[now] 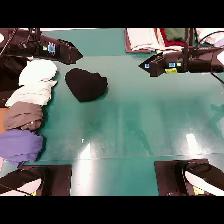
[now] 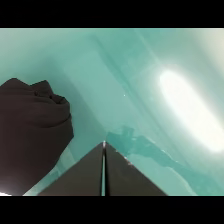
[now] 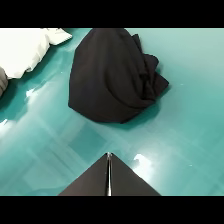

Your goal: Fold the shirts.

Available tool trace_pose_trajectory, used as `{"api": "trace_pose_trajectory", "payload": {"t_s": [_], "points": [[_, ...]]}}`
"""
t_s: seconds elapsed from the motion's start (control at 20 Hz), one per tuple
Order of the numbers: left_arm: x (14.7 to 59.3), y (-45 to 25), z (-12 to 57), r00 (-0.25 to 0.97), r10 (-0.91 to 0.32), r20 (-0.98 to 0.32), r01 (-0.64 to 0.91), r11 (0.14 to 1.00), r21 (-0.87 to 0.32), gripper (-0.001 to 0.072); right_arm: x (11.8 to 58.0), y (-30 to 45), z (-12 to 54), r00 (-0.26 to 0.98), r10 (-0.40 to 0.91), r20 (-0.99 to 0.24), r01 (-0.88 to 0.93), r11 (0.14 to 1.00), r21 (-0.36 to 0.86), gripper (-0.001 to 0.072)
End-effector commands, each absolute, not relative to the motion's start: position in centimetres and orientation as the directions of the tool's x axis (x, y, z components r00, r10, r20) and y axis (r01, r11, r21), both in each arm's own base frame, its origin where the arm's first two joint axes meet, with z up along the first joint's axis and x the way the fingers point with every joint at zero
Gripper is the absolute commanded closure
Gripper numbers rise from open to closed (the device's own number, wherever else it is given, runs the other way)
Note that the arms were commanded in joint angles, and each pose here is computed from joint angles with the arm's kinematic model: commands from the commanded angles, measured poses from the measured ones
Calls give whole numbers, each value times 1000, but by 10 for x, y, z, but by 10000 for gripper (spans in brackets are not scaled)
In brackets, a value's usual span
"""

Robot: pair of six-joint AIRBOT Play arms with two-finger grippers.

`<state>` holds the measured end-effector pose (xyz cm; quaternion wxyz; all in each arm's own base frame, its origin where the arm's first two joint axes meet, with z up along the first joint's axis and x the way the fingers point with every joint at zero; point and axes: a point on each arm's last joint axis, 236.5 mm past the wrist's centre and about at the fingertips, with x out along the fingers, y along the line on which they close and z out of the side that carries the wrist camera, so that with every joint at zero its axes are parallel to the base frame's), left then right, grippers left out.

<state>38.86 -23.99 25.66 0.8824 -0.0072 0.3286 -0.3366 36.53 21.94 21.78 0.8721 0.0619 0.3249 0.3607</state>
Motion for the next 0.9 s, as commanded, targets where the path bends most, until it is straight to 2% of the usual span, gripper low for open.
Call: {"api": "trace_pose_trajectory", "payload": {"t_s": [0.0, 0.4, 0.45, 0.5, 0.55, 0.6, 0.7, 0.85], "points": [[388, -240, 256, 556, -599, -577, 589, 773, -235, 682, 366, 220, 217, 527, 670, -522, -588, 732, 345, 694], [389, -244, 259, 556, -614, -561, 588, 767, -257, 682, 365, 220, 215, 525, 669, -526, -587, 732, 345, 695], [395, -243, 264, 580, -610, -540, 592, 771, -236, 681, 365, 220, 215, 525, 669, -526, -587, 732, 345, 695], [404, -239, 264, 609, -588, -532, 592, 784, -189, 649, 365, 220, 215, 525, 669, -526, -587, 732, 345, 695], [417, -228, 260, 648, -541, -536, 552, 818, -158, 299, 366, 220, 215, 525, 670, -525, -587, 732, 346, 695], [432, -219, 249, 673, -488, -555, 487, 858, -164, 4, 365, 221, 216, 522, 673, -524, -588, 729, 350, 695], [456, -205, 209, 671, -389, -631, 414, 903, -115, -6, 365, 221, 216, 521, 675, -522, -588, 727, 353, 695], [480, -212, 124, 560, -338, -756, 379, 916, -129, -6, 364, 221, 216, 521, 675, -522, -589, 727, 353, 695]]}}
